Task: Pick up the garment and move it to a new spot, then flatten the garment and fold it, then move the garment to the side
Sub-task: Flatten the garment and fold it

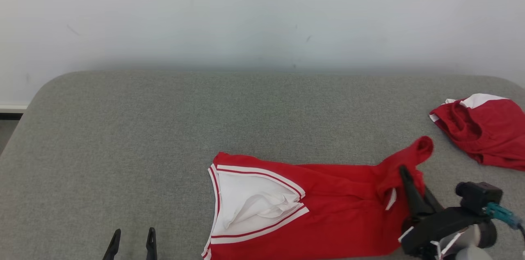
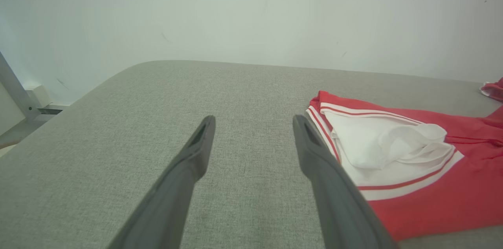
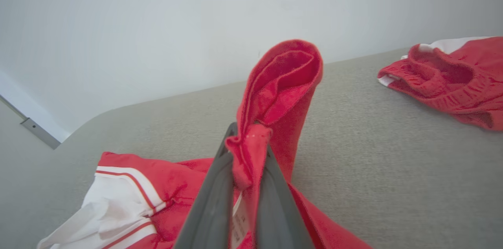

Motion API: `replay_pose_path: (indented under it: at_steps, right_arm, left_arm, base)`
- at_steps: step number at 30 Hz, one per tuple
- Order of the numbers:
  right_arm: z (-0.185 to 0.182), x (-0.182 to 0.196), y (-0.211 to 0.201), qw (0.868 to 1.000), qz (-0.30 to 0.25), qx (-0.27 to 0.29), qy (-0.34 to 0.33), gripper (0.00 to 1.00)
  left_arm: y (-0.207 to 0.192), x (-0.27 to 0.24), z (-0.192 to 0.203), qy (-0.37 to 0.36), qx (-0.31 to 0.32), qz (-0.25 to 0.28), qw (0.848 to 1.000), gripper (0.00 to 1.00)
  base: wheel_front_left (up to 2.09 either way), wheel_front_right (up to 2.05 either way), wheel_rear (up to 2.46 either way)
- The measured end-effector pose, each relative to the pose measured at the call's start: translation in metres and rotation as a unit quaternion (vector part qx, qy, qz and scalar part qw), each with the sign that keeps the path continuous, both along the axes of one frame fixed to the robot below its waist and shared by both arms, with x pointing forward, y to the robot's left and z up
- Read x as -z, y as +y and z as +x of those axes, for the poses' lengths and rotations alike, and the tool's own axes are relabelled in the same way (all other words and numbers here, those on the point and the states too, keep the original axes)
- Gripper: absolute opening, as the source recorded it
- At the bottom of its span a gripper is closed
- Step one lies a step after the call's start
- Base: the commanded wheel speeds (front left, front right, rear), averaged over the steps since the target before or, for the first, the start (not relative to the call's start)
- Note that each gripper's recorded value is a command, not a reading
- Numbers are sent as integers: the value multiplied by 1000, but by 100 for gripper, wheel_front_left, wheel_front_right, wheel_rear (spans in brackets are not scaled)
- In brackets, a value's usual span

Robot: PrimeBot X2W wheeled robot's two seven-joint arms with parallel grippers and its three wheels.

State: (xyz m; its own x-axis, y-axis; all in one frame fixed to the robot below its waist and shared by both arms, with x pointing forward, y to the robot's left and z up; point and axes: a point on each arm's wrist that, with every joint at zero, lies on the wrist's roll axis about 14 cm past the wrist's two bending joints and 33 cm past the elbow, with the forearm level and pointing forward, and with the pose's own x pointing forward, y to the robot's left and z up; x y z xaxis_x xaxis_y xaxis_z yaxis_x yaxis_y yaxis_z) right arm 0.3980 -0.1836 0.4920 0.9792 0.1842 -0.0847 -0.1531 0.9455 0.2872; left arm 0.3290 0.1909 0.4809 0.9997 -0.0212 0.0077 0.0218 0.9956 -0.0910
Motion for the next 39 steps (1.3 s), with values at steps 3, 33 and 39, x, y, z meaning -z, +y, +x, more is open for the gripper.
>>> replay_pose_path:
  at_steps: [3,33,39]
  right_arm:
    - [-1,-10,46,998,31,-50,-3,0]
    - [14,26,254,953,23,-293,73,0]
    - [14,34,259,952,25,-295,73,100]
  left_arm:
    - [1,1,-2,1,-2,-2,1000,100]
    - [9,8,-7,16,-29,-30,999,100]
    - [11,12,-8,21,-34,-33,999,100]
  base:
    - [0,0,0]
    - [0,0,0]
    - [0,0,0]
